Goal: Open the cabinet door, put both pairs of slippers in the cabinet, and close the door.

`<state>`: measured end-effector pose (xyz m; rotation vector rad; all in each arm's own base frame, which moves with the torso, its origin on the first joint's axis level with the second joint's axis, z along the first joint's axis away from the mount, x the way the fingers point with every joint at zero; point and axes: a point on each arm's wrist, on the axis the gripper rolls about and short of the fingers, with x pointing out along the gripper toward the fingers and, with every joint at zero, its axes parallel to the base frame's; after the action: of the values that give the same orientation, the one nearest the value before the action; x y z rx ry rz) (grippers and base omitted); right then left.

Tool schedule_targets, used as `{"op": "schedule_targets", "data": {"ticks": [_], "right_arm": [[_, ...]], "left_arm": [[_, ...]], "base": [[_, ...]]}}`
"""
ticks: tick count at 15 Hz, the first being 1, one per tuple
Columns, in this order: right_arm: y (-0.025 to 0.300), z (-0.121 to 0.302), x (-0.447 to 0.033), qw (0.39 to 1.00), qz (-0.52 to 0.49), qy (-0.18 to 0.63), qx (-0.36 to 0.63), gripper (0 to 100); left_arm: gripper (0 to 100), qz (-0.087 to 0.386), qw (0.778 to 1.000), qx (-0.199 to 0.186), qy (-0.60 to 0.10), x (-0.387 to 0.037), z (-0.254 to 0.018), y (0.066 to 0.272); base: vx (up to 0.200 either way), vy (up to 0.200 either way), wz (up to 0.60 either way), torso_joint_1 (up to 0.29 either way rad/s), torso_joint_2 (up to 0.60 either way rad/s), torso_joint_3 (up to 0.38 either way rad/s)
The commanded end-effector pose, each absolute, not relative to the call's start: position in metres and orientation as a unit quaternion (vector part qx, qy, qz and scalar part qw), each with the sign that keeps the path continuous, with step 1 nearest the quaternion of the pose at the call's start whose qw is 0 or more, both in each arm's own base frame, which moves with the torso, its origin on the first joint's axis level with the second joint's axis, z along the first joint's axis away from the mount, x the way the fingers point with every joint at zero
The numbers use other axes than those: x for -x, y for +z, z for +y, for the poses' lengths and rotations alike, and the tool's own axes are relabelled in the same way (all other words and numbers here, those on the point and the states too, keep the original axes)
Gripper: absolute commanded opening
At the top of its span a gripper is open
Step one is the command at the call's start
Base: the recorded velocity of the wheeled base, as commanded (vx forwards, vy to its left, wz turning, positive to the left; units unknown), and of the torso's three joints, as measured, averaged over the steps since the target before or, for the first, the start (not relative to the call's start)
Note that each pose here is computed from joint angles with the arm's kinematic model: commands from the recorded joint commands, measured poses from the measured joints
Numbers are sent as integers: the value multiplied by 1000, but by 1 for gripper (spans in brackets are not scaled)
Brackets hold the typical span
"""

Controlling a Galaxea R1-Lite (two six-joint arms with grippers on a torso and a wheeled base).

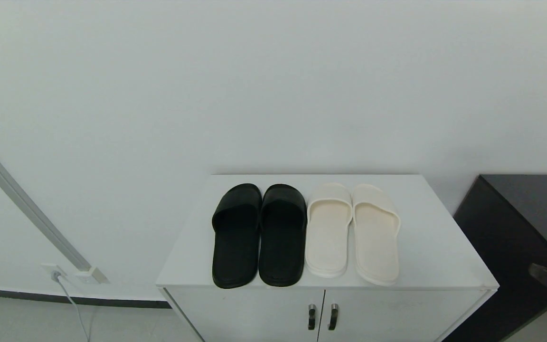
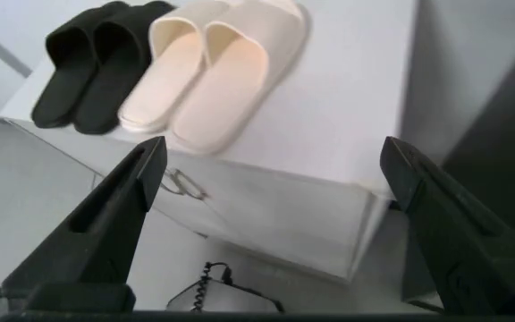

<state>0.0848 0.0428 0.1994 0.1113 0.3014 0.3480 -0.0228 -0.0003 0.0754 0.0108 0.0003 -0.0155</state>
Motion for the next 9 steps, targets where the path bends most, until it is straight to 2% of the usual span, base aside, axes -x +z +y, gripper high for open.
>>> {"op": "schedule_targets", "data": {"ticks": [1,7,9], "right_arm": [[196,104,-125,965,192,177,-34,100],[181,177,-193,968,209,130,-47,100],[184,194,-202,969,202,133,-55,100]], "left_arm": [[100,1,1000,-5,-8,23,0,75],[100,1,1000,-5,-8,23,0,75],[100,1,1000,-5,-8,23,0,75]], "base": [[0,0,0,0,0,0],[0,0,0,0,0,0],[0,0,0,0,0,0]]}}
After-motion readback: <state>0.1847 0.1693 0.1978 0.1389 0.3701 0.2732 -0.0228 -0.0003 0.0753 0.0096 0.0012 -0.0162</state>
